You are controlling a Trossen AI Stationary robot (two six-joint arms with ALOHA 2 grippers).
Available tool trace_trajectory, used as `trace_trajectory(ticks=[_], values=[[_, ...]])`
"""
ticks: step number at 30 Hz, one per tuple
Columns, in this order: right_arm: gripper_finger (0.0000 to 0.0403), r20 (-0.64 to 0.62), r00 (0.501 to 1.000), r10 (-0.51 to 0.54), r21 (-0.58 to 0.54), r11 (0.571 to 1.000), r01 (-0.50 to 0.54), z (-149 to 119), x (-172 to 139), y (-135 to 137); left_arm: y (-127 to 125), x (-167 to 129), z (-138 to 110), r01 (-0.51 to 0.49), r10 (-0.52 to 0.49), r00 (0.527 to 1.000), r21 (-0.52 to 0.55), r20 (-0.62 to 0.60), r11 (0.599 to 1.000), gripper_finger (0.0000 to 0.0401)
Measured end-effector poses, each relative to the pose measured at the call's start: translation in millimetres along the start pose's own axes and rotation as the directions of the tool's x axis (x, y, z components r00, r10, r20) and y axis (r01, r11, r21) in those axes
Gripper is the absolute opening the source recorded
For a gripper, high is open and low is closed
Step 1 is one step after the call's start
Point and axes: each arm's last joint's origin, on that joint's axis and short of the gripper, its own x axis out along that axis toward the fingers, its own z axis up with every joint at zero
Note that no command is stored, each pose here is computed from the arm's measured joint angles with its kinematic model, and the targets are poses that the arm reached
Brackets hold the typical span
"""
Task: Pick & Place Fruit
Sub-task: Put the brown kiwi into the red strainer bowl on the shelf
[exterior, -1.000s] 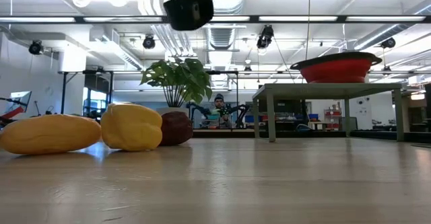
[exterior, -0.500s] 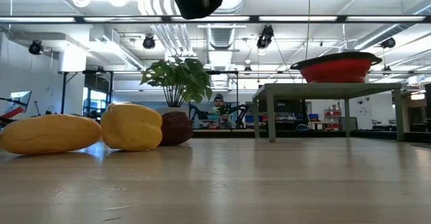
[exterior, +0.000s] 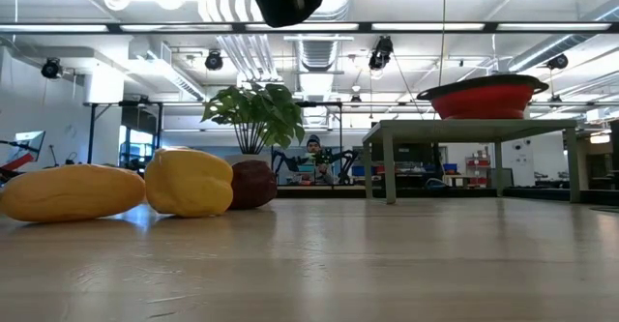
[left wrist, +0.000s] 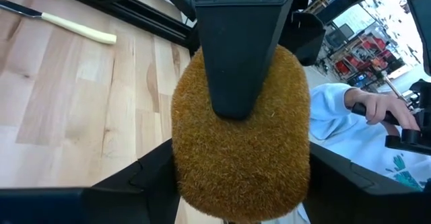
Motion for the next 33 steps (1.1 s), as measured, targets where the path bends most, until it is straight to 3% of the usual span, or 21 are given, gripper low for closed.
trace_trajectory(ticks=[7,12,22,28,33], values=[[0.0234,-0.008,1.000,-0.004,0.022,1.000,0.004,-1,0,-1,2,0,0,-0.013,0.013,1.000,0.009,-0.001,1.000,0.0264],[0.0226,-0.035,0.999,0.000,0.039,0.999,0.001,-4,-1,-1,7,-1,-3,-0.086,0.087,0.996,0.003,-0.023,0.996,0.0282],[0.0235,-0.214,0.977,0.017,0.166,0.986,0.019,-23,-24,-13,6,-2,0,-0.082,0.082,0.997,0.014,-0.003,0.997,0.0285],[0.0226,-0.360,0.929,-0.085,0.216,0.961,0.171,-43,-54,-46,7,-2,-1,-0.098,0.098,0.995,0.037,0.003,0.995,0.0287],[0.0235,-0.441,0.874,-0.205,0.301,0.883,0.360,-62,-83,-94,7,-2,3,-0.121,0.117,0.992,0.065,0.055,0.991,0.0287]])
